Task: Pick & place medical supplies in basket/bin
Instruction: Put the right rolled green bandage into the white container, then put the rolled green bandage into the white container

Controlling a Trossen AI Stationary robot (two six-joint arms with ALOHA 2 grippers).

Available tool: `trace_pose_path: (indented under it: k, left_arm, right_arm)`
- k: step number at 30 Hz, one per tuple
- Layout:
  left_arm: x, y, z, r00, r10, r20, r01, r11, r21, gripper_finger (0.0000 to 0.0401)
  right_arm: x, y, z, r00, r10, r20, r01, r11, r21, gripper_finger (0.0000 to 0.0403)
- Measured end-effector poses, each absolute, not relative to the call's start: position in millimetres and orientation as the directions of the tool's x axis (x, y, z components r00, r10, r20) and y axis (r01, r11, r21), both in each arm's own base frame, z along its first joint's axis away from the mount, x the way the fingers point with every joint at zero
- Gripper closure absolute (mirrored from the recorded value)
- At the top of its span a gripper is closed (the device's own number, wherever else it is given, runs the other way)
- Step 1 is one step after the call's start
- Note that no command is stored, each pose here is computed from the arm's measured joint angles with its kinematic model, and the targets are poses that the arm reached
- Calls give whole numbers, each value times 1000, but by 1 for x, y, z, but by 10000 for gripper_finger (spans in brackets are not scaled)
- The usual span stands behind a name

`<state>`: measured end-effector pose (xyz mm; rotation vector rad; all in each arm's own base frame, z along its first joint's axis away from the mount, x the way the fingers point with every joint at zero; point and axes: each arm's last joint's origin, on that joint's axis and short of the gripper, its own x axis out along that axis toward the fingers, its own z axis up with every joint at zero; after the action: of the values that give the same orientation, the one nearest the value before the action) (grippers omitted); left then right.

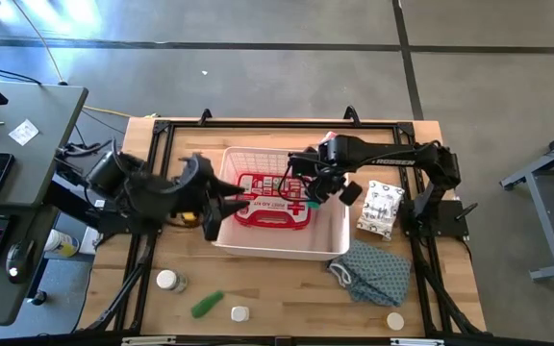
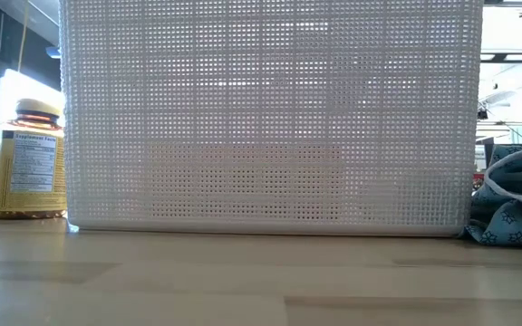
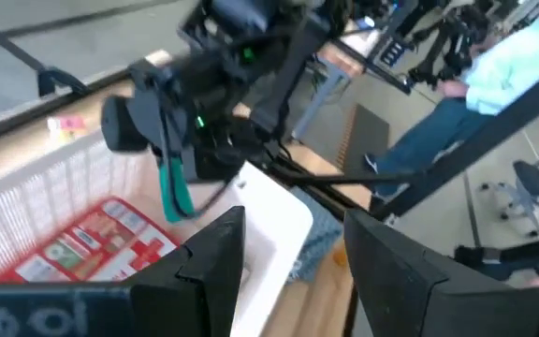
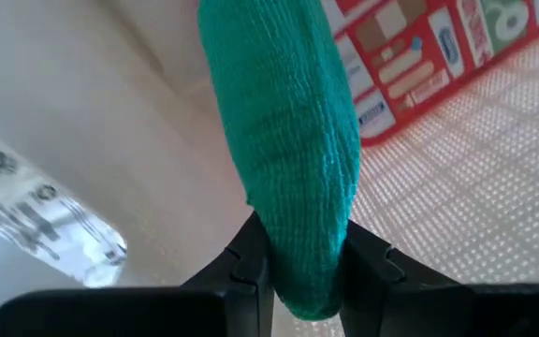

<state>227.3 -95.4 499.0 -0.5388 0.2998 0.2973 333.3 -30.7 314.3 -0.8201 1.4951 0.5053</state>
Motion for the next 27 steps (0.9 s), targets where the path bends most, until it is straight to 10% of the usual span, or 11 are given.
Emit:
trace_pose_path:
  k: [27]
  left_arm:
    - [187,-52,520,940,21,-342,-160,910,-384,186]
  right_arm:
    - [332,-31,320,40,-253,-967,-548,803,-233,172]
